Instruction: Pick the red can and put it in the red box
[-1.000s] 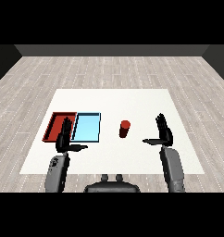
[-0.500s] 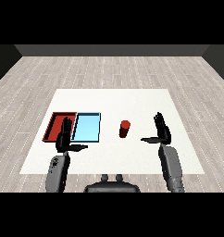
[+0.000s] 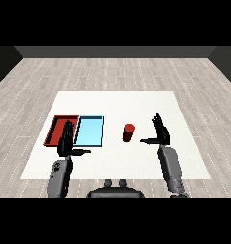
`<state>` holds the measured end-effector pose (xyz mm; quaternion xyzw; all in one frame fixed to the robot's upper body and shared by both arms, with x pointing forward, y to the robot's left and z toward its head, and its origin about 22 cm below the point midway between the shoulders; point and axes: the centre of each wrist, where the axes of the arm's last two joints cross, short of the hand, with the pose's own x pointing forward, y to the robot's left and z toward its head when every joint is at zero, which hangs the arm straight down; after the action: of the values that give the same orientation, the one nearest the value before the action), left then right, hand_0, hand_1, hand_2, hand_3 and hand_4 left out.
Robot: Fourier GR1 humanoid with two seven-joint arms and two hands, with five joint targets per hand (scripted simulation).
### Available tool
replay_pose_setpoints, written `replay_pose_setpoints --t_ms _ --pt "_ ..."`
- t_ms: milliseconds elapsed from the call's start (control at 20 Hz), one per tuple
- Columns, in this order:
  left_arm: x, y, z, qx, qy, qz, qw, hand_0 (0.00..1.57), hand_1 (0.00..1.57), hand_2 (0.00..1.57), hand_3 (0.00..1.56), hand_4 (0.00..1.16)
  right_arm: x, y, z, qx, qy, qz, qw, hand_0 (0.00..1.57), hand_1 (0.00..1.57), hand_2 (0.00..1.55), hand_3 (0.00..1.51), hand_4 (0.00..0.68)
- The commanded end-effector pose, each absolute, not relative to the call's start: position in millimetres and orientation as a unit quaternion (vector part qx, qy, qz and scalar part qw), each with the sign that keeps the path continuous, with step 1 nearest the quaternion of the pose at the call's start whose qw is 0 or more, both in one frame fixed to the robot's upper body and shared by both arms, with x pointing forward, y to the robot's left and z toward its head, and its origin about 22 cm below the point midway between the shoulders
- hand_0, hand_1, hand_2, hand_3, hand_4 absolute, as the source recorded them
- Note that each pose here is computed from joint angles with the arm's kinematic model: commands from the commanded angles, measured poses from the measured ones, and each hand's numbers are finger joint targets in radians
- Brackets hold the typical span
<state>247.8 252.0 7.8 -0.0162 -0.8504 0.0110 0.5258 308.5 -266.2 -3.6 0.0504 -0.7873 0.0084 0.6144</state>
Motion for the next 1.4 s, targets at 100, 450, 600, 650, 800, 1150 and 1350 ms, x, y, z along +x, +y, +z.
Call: replay_pose_setpoints --t_ms 100,450,600,650,800,1150,1350 --pt "244.2 242.5 3.7 -0.015 -0.85 0.02 0.526 0.0 0.0 0.0 0.0 0.0 320.0 -233.9 -15.5 0.069 -0.775 0.003 0.628 0.0 0.0 0.0 0.0 0.0" --pt "237.9 275.6 16.4 -0.024 -0.85 0.013 0.526 0.0 0.0 0.0 0.0 0.0 338.0 -240.0 -19.5 0.093 -0.763 0.008 0.639 0.0 0.0 0.0 0.0 0.0" --pt "247.7 253.1 7.7 -0.017 -0.853 0.018 0.522 0.0 0.0 0.0 0.0 0.0 345.8 -211.5 -32.6 0.103 -0.76 -0.001 0.641 0.0 0.0 0.0 0.0 0.0" --pt "276.3 253.5 7.7 -0.025 -0.849 0.017 0.528 0.0 0.0 0.0 0.0 0.0 324.8 -202.2 -39.3 0.107 -0.76 0.0 0.641 0.0 0.0 0.0 0.0 0.0" --pt "238.1 247.6 12.6 -0.025 -0.849 0.026 0.527 0.0 0.0 0.0 0.0 0.0 331.8 -220.5 -58.5 0.113 -0.757 -0.01 0.644 0.0 0.0 0.0 0.0 0.0" --pt "248.9 237.0 11.7 -0.036 -0.846 0.028 0.532 0.0 0.0 0.0 0.0 0.0 332.4 -204.9 -58.5 0.133 -0.737 -0.004 0.662 0.0 0.0 0.0 0.0 0.0" --pt "265.7 263.3 26.2 -0.017 -0.85 0.019 0.526 0.0 0.0 0.0 0.0 0.0 338.0 -183.1 -74.4 0.122 -0.741 -0.008 0.66 0.0 0.0 0.0 0.0 0.0"
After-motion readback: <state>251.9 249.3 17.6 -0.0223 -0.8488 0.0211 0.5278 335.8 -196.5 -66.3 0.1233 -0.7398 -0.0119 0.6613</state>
